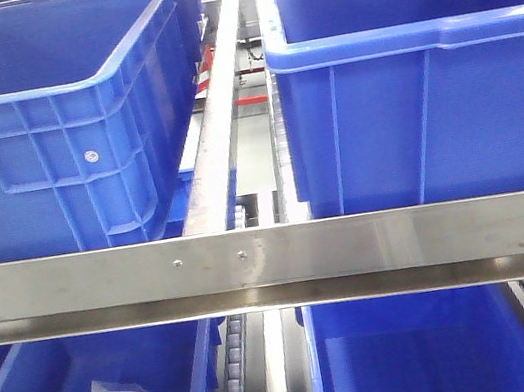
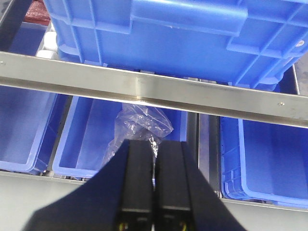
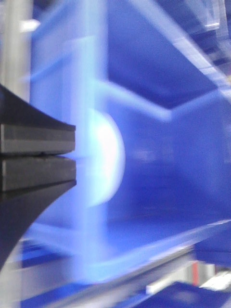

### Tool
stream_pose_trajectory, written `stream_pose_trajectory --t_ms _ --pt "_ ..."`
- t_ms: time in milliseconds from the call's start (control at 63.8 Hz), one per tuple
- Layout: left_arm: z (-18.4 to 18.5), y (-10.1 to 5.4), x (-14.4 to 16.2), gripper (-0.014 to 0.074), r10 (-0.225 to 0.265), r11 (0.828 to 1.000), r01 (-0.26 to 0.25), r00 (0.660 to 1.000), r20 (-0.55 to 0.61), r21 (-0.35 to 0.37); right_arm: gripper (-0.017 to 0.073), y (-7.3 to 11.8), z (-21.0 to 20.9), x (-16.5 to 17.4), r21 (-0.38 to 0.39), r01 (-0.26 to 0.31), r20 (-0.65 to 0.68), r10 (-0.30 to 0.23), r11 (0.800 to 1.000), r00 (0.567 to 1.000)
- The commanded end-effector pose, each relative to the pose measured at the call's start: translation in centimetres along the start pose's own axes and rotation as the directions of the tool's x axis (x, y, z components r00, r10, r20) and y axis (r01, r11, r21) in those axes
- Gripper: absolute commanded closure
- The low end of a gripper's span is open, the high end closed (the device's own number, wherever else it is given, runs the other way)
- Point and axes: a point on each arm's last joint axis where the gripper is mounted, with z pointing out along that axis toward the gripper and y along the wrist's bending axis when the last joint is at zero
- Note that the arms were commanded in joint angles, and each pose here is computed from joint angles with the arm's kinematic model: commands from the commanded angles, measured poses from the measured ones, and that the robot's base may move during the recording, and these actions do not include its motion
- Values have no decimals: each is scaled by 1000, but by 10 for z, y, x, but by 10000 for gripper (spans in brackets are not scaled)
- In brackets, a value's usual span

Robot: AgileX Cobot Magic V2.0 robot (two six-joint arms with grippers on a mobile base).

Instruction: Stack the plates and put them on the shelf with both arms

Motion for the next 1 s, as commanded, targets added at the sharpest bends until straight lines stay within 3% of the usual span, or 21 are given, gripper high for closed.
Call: stream_pose_trajectory --t_ms 0,643,863,988 --pt "-4 -2 -16 507 -6 1000 4 995 104 16 539 2 -6 -13 -17 9 141 -6 1000 990" --pt "-4 -2 -16 507 -6 1000 4 995 104 16 539 0 -22 -10 -10 8 164 -6 1000 986" --pt "-4 -2 -16 507 -6 1000 4 995 104 16 539 -8 -41 29 28 2 219 -8 1000 976" --pt "-4 -2 -16 507 -6 1000 4 995 104 16 539 -12 -44 48 52 -35 254 20 998 967"
